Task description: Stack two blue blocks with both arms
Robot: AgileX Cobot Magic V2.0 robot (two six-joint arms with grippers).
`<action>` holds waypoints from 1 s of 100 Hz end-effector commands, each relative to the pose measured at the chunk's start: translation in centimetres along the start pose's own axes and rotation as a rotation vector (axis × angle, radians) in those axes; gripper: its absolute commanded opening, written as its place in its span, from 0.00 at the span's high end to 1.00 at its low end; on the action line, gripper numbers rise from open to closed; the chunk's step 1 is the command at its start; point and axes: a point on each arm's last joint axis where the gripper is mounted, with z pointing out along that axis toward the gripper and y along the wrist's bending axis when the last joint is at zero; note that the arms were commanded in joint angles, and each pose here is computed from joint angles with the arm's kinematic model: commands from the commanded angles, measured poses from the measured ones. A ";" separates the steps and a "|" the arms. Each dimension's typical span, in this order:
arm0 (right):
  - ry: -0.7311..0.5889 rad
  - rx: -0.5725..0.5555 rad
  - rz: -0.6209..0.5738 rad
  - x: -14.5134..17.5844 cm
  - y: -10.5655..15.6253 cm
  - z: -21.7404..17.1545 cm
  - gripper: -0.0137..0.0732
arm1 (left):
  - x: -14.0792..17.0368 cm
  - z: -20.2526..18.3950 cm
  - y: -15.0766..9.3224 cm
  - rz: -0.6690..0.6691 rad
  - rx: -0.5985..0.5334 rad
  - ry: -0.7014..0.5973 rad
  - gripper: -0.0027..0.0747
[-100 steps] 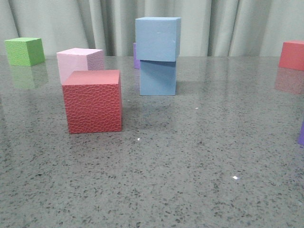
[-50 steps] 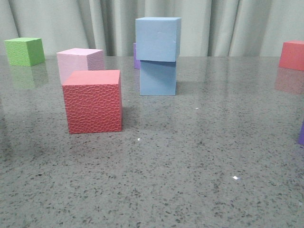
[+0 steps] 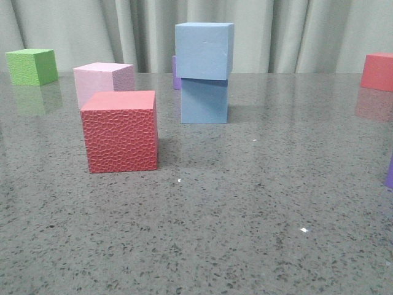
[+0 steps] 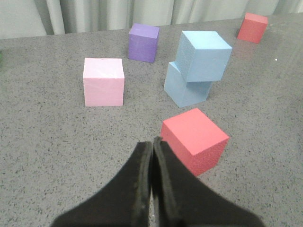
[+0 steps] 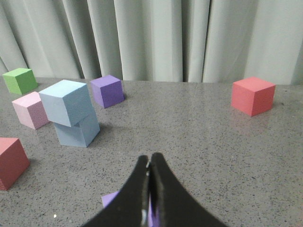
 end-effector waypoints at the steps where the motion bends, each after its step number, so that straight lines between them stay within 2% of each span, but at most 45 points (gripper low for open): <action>1: -0.098 -0.017 -0.026 -1.3 0.2 -0.3 0.92 | -0.9 -0.8 -0.3 0.011 0.051 -0.116 0.99; 100: -0.090 -0.014 -0.027 -1.2 0.2 -0.2 0.92 | 0.0 -0.6 0.0 -0.004 0.028 -0.106 0.99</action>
